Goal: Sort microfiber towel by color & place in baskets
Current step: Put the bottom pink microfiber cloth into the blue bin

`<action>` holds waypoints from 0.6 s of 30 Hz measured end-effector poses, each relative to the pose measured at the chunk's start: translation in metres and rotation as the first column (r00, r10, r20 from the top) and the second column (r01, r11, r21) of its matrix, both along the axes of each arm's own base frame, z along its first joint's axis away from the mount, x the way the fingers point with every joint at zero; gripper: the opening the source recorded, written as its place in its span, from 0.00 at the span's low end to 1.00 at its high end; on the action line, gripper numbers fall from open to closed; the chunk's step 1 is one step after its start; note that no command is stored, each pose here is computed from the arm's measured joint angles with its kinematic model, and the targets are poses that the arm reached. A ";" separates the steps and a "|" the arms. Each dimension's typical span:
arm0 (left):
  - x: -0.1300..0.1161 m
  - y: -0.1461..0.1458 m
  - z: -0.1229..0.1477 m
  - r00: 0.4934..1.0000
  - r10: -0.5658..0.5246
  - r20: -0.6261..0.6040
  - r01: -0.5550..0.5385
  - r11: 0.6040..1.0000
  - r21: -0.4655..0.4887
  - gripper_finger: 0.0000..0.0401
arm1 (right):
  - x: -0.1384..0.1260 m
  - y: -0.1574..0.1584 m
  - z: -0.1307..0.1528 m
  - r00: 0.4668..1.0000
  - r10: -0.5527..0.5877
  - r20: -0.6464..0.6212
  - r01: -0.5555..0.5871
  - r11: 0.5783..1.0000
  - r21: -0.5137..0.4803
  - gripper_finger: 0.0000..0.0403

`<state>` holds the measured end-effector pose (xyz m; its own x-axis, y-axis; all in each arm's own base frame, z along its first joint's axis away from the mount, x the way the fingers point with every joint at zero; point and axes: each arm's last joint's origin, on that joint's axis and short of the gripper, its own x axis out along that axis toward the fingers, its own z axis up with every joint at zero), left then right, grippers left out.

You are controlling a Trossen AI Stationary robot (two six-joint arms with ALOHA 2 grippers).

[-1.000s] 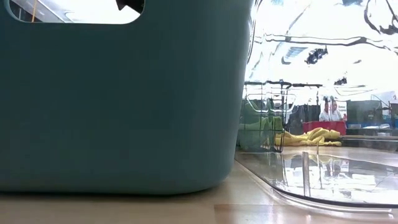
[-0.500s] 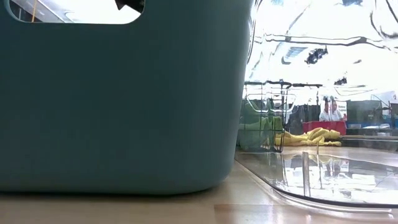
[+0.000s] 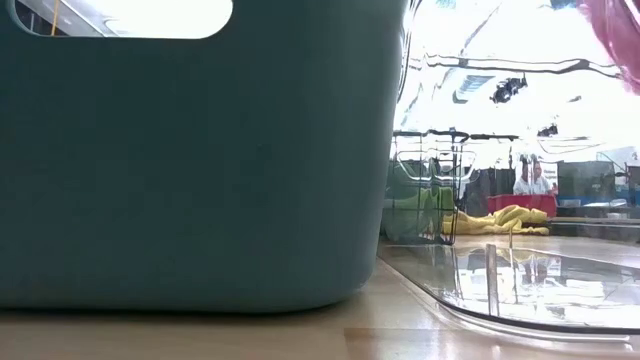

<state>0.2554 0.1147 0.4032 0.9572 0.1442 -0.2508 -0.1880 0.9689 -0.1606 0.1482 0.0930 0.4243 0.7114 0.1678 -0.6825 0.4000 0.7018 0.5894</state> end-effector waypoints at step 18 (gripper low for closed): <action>-0.008 -0.005 0.011 0.998 -0.029 0.062 0.028 0.999 0.017 0.53 | 0.062 -0.012 0.079 0.679 0.314 0.664 -0.037 0.918 -0.395 0.00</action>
<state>0.2473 0.1095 0.4146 0.9746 0.1203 -0.1890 -0.1507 0.9763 -0.1555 0.2100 0.0811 0.5029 0.9771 0.2110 -0.0271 -0.1871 0.9130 0.3625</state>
